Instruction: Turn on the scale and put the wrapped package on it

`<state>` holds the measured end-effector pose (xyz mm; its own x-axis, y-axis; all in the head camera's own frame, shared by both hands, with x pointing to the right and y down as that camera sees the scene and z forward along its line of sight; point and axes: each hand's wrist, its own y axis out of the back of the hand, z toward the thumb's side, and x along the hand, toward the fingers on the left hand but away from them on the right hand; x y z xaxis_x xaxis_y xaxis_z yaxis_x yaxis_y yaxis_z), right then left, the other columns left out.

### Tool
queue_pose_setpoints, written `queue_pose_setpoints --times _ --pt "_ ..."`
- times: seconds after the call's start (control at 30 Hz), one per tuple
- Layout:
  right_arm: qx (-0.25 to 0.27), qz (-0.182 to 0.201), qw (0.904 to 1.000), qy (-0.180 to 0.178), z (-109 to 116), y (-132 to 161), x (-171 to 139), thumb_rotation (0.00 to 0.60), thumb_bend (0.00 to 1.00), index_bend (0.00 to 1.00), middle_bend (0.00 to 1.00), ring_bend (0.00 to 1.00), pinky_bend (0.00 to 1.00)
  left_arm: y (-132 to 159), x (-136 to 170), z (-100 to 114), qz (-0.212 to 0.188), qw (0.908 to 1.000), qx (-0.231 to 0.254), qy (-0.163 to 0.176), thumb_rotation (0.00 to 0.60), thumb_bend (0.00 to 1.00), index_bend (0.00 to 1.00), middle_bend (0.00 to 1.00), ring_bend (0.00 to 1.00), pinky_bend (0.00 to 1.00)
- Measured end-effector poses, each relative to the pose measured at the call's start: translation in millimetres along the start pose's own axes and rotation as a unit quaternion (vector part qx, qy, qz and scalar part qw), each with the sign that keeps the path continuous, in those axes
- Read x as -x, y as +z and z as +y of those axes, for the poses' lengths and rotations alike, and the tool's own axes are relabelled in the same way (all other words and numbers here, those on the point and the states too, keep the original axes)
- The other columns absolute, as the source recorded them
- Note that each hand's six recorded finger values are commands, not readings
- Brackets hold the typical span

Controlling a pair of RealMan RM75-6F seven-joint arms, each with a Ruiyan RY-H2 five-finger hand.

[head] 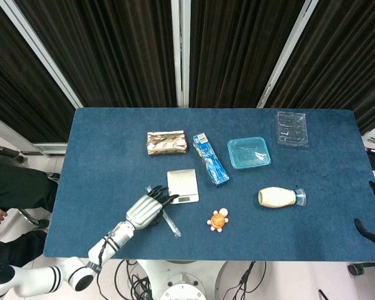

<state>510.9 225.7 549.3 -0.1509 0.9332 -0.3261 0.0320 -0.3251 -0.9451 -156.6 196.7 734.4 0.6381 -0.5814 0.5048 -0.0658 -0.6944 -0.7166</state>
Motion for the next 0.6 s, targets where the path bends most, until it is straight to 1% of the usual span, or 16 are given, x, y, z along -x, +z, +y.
queue_pose_setpoints --times 0.27,0.37,0.6 --pt "0.0 -0.002 1.0 0.0 -0.5 -1.2 -0.5 0.6 0.18 0.0 0.0 0.0 0.0 -2.2 -1.0 -6.8 0.005 0.9999 0.003 -0.011 0.6 0.77 0.07 0.23 0.0 0.0" --pt "0.0 -0.002 1.0 0.002 -1.5 -0.9 -0.6 0.6 0.2 0.0 0.0 0.0 0.0 -0.8 -1.7 -8.9 0.003 0.9999 0.005 -0.014 0.6 0.77 0.07 0.23 0.0 0.0" --pt "-0.001 -0.005 1.0 0.006 -3.9 -2.2 -1.2 0.6 0.21 0.0 0.0 0.0 0.0 -0.2 -1.1 -12.5 0.0 0.9998 -0.007 -0.018 0.6 0.77 0.07 0.24 0.0 0.0"
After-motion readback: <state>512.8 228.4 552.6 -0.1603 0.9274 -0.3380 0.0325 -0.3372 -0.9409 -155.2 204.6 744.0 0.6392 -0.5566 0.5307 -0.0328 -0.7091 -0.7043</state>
